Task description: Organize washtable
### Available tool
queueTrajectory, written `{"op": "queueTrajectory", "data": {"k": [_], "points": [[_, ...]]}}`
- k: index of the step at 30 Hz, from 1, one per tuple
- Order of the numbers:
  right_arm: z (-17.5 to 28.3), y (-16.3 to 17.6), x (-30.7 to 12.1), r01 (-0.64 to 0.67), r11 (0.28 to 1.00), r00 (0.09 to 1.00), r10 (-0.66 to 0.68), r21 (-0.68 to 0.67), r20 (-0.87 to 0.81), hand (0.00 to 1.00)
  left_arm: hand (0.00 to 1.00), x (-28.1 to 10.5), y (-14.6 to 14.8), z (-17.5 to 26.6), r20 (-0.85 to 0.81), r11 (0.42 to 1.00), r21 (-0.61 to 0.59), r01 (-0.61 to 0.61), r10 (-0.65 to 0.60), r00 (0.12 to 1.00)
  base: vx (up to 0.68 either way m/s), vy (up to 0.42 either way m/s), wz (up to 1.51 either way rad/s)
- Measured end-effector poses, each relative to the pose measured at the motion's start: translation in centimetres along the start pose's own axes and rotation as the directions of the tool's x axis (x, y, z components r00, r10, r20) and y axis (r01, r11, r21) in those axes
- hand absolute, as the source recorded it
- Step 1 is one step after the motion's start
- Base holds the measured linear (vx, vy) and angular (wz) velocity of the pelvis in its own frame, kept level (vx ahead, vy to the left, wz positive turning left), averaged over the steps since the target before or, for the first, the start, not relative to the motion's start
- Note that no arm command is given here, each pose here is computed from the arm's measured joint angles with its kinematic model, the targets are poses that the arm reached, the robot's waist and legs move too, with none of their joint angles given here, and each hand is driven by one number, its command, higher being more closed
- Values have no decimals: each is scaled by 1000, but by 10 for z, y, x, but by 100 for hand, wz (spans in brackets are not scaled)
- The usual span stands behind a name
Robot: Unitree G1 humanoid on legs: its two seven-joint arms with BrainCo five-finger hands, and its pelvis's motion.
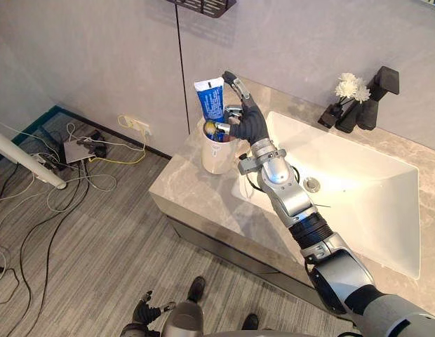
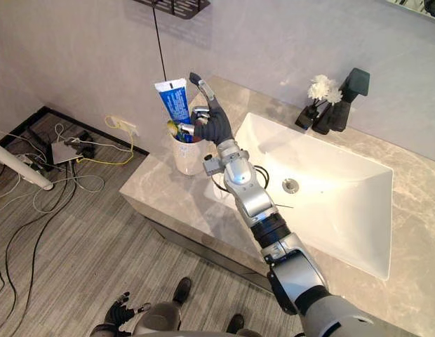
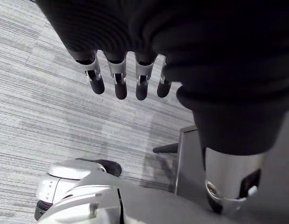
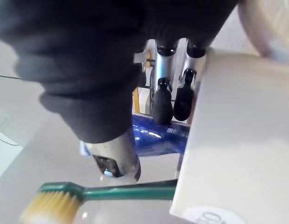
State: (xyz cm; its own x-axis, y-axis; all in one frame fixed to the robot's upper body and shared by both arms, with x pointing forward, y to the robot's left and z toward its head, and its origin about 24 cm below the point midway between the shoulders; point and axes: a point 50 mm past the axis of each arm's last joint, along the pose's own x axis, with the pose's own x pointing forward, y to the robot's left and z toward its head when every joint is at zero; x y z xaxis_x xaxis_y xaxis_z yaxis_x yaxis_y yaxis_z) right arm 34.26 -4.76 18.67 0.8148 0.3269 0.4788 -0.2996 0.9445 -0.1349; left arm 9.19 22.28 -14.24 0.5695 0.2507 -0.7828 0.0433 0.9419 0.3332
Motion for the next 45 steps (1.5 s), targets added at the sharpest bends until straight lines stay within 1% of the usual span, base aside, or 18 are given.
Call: {"op": "queueTrajectory", "data": {"k": [7,22,30,35,45], "points": [[-1,1,-8,6,1000,1000,-6,22,6,0,0,0,0,0,-1,1000,1,0,0,1000,0,0,0],[-8,0,-15,16,1000,1000,-16,26,-21,0,0,-1,0,-3,-13,1000,2,2,-2,1000,0,0,0],[-11,-1,-20,17,1000,999,-17,11,-30,0,0,-1,0,-5,-23,1000,2,7,-7,1000,0,0,0],[-12,-15,-22,29,999,999,-31,-30,-43,0,0,-1,1,-6,-28,1000,3,7,-7,1000,-18,-2,-5],[-9,-21,-22,12,999,999,-14,-53,-30,0,0,-1,2,-9,-42,1000,7,12,-12,999,-5,-6,-4]]}}
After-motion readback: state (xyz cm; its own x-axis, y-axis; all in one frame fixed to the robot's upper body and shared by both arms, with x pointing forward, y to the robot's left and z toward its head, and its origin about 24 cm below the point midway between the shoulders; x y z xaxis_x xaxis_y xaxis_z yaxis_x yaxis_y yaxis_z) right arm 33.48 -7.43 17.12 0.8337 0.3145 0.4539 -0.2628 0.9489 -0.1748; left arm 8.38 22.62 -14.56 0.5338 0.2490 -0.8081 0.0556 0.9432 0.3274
